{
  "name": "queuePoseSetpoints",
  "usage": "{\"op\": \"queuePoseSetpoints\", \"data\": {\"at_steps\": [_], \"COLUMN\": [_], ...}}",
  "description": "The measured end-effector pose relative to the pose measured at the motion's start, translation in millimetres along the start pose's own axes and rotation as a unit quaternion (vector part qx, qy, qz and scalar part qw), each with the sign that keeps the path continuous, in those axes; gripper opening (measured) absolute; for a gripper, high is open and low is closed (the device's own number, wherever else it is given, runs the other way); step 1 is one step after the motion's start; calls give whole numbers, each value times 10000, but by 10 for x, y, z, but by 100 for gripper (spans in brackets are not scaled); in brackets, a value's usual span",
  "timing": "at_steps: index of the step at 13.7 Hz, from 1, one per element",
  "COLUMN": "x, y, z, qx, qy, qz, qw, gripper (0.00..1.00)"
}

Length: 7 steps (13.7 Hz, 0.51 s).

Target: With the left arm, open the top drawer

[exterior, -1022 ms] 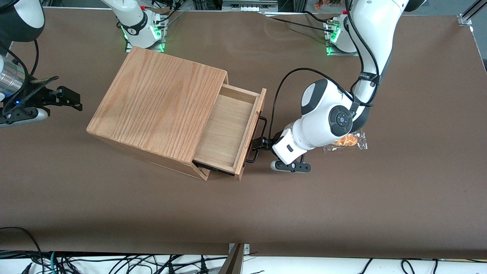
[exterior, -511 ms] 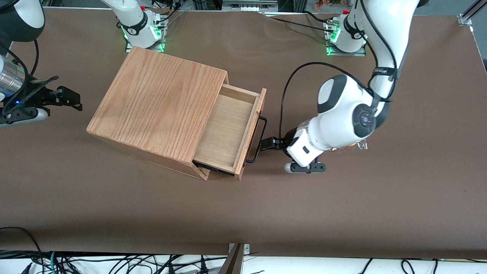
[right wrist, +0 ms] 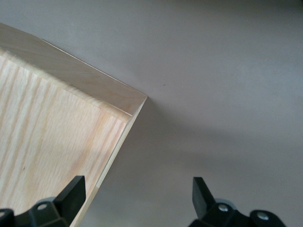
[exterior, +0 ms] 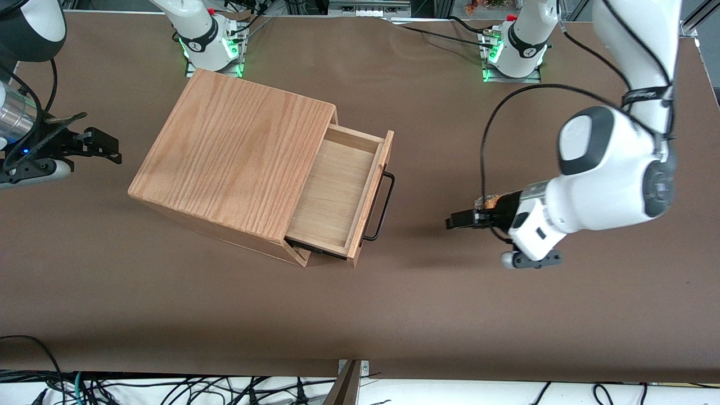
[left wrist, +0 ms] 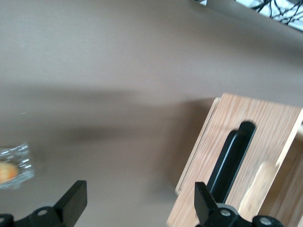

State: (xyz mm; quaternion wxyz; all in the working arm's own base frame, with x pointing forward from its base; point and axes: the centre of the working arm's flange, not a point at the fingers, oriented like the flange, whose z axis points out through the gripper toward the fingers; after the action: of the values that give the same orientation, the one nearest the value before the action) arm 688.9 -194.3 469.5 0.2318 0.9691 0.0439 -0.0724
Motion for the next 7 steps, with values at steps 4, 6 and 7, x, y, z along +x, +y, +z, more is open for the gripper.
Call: {"op": "queuePoseSetpoints", "data": {"at_steps": [4,6,7], "x": [-28,-42,-28], "y": [-498,-708,-823], "z": [-343,-423,-468], "qx": [1038,1335,1430], "qy": [-64,-236,-274], "qz": [488,614,692], "qw": [9934,9889,9869], "gripper": [100,100,100]}}
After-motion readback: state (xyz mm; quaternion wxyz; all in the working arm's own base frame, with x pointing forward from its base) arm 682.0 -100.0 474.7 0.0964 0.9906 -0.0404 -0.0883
